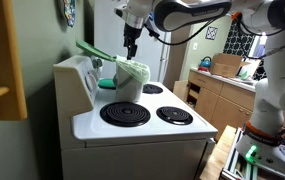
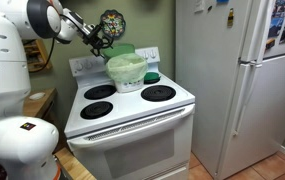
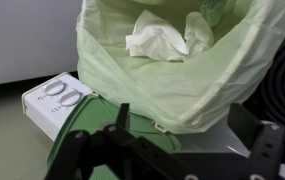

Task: Close the white and green bin.

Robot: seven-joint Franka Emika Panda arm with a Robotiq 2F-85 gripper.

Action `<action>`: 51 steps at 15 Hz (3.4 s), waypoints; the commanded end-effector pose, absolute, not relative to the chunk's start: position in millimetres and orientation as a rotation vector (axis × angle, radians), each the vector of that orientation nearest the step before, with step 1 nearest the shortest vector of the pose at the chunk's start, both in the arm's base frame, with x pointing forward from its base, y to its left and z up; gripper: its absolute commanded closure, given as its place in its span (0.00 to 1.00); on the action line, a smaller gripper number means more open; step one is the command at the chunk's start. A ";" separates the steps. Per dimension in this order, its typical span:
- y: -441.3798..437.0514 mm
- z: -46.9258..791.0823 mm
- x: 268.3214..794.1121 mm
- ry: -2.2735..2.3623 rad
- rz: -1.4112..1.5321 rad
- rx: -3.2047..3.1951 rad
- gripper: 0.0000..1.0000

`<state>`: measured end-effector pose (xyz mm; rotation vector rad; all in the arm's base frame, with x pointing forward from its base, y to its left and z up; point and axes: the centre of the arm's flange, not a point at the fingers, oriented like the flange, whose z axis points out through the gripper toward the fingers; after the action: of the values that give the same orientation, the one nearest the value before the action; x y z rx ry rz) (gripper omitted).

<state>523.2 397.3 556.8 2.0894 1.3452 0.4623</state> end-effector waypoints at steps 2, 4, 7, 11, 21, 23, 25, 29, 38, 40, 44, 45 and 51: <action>427.1 543.6 531.3 1.283 0.566 1.975 0.00; 444.3 536.5 530.6 1.240 0.655 1.942 0.00; 466.8 517.0 528.7 1.203 0.747 1.967 0.00; 463.9 516.6 523.5 1.222 0.716 1.975 0.00; 473.5 493.8 534.9 1.087 0.904 1.946 0.00; 477.1 486.5 535.3 1.033 0.980 1.933 0.00; 479.3 480.3 535.1 0.973 1.034 1.948 0.00; 481.6 475.7 532.6 0.879 1.105 1.979 0.01; 477.2 475.0 530.4 0.762 1.194 2.020 0.15; 479.0 474.0 530.3 0.761 1.204 2.029 0.11; 477.7 475.7 530.4 0.737 1.217 2.045 0.48; 476.9 475.4 530.5 0.733 1.218 2.049 0.53; 471.3 475.3 529.3 0.642 1.262 2.119 0.97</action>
<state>538.4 482.8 477.8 2.0885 0.6928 1.2205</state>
